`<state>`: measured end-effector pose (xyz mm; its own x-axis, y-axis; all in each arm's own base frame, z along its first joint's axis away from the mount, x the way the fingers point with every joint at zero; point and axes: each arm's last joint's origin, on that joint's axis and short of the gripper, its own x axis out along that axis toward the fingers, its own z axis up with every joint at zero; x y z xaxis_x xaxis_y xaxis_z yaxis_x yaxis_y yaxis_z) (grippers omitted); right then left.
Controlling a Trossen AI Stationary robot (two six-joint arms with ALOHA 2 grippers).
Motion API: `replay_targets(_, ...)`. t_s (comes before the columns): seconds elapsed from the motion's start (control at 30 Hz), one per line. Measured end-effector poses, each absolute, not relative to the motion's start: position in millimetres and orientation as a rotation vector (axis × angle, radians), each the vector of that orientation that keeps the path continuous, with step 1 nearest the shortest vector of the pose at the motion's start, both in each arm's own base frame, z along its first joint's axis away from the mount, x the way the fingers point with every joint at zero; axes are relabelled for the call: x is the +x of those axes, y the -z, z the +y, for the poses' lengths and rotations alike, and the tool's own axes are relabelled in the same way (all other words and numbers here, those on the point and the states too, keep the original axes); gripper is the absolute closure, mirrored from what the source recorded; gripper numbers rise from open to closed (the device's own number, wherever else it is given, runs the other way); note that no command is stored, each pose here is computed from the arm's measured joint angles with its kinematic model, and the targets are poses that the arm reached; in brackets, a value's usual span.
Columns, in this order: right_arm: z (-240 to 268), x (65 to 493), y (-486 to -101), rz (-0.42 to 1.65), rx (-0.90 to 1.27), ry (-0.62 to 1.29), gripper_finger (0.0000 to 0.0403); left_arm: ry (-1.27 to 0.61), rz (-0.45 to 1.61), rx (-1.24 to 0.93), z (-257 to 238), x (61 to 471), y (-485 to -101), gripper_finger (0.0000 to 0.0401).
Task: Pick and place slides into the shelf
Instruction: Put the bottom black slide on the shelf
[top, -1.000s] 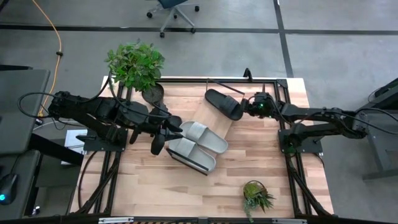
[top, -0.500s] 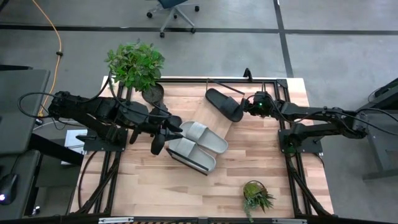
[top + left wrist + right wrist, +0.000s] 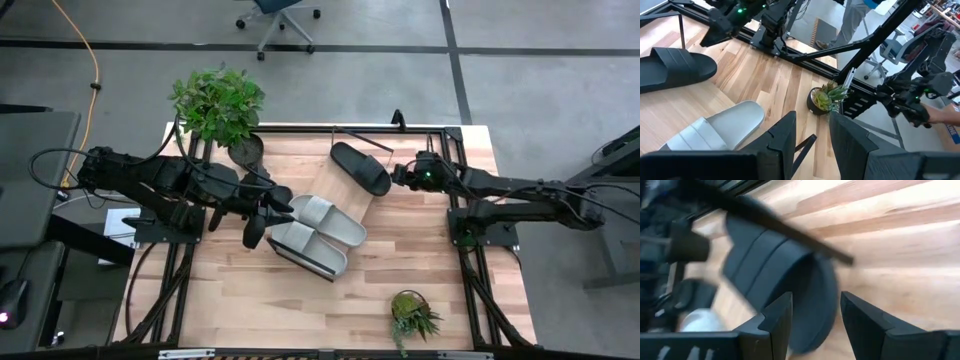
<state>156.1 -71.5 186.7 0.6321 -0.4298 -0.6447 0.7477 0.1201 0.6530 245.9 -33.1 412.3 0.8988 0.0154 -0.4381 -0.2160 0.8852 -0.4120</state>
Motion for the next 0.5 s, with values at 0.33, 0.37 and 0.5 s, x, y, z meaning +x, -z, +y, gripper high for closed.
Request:
replay_targets(0.33,-50,166,-209,0.056,1.337,0.776,0.0245,-0.163,0.428,-0.470,-32,246,-412,0.0293)
replay_targets(0.37,-51,166,-207,0.050,1.350,0.797,0.0245,-0.168,0.427,-0.469,-32,246,-412,0.0293)
replay_targets(0.5,-52,173,-198,0.080,1.403,0.836,0.0245,-0.175,0.424,-0.468,-32,246,-412,0.0293)
